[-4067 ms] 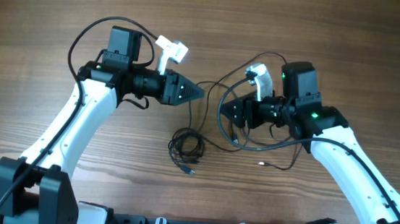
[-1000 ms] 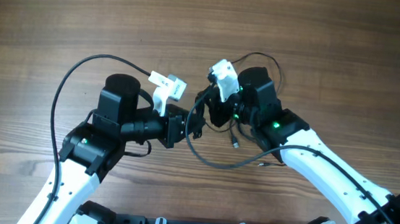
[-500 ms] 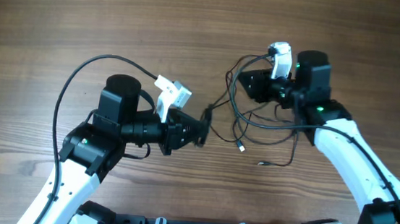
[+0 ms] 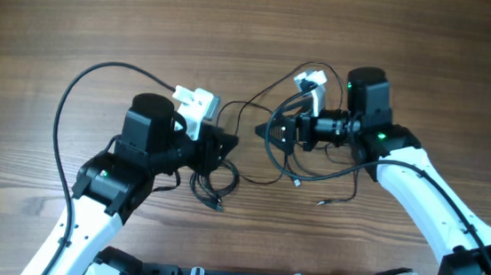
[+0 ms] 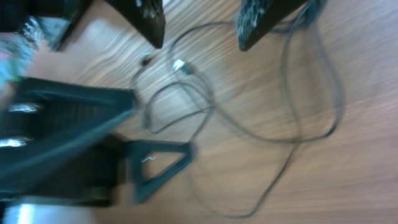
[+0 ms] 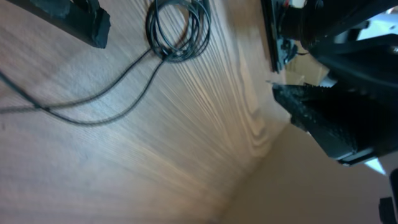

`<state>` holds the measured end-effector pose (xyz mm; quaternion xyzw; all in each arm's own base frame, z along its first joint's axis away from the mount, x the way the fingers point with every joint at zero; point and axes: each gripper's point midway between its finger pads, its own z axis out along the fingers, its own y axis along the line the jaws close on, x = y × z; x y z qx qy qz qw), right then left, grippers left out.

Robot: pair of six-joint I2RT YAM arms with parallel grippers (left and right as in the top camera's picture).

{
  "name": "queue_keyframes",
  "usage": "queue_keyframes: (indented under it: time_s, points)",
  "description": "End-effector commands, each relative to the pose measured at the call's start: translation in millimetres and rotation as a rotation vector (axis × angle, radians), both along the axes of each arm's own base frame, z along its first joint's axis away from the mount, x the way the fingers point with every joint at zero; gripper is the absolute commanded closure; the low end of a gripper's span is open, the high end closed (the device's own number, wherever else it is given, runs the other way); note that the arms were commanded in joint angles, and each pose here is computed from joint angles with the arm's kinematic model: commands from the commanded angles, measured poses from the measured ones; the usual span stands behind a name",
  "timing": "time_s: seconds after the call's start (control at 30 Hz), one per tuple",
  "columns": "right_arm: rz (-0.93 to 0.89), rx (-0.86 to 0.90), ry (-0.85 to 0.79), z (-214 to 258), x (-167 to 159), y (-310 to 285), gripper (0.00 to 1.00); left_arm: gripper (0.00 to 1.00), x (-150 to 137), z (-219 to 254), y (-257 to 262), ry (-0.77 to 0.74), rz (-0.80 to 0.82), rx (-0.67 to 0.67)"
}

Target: Untangle cables

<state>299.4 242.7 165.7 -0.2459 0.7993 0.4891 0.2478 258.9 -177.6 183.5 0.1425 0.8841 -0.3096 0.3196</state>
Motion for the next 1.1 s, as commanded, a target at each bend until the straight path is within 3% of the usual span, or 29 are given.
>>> queue_keyframes:
  time_s: [0.0, 0.1, 0.17, 0.2, 0.23, 0.3, 0.43, 0.5, 0.57, 0.63, 0.7, 1.07]
  points:
    - [-0.092, -0.134, 0.044, -28.3, 4.6, -3.5, 0.00, 0.52, 10.7, -26.9, 48.8, 0.155, 0.377, 0.100]
    - [-0.156, -0.228, 0.075, -44.9, 5.7, -11.3, 0.00, 0.42, -5.8, -52.0, 54.5, 0.350, 0.490, 0.090]
    - [-0.160, -0.241, 0.083, -47.5, 4.6, -12.4, 0.00, 0.22, -18.8, -64.2, 46.3, 0.450, 0.463, 0.084]
    - [-0.160, -0.242, 0.086, -47.8, 4.1, -12.5, 0.01, 0.18, -26.6, -71.2, 40.6, 0.499, 0.433, 0.086]
    - [-0.164, -0.240, 0.093, -47.8, 4.0, -12.3, 0.00, 0.20, -29.6, -77.0, 38.5, 0.522, 0.423, 0.095]
    - [-0.172, -0.237, 0.105, -47.9, 4.0, -12.4, 0.01, 0.40, -33.0, -87.9, 37.2, 0.565, 0.430, 0.114]
    - [-0.170, -0.242, 0.117, -49.4, 1.8, -12.6, 0.01, 0.64, -36.8, -110.1, 37.4, 0.743, 0.600, 0.086]
    - [-0.169, -0.244, 0.121, -50.0, 1.1, -12.9, 0.01, 0.71, -39.5, -121.5, 36.3, 0.786, 0.612, 0.113]
    - [-0.169, -0.247, 0.126, -50.7, 0.3, -13.3, 0.01, 0.70, -44.2, -135.3, 36.1, 0.830, 0.613, 0.156]
    - [-0.168, -0.249, 0.128, -51.3, -0.4, -13.5, 0.01, 0.59, -47.5, -145.6, 36.7, 0.863, 0.615, 0.187]
    - [-0.169, -0.254, 0.131, -52.2, -0.9, -14.1, 0.01, 0.59, -50.1, -154.1, 38.0, 0.891, 0.621, 0.211]
    - [-0.168, -0.257, 0.138, -53.2, -2.1, -14.6, 0.00, 0.71, -54.5, -171.9, 41.7, 0.939, 0.636, 0.265]
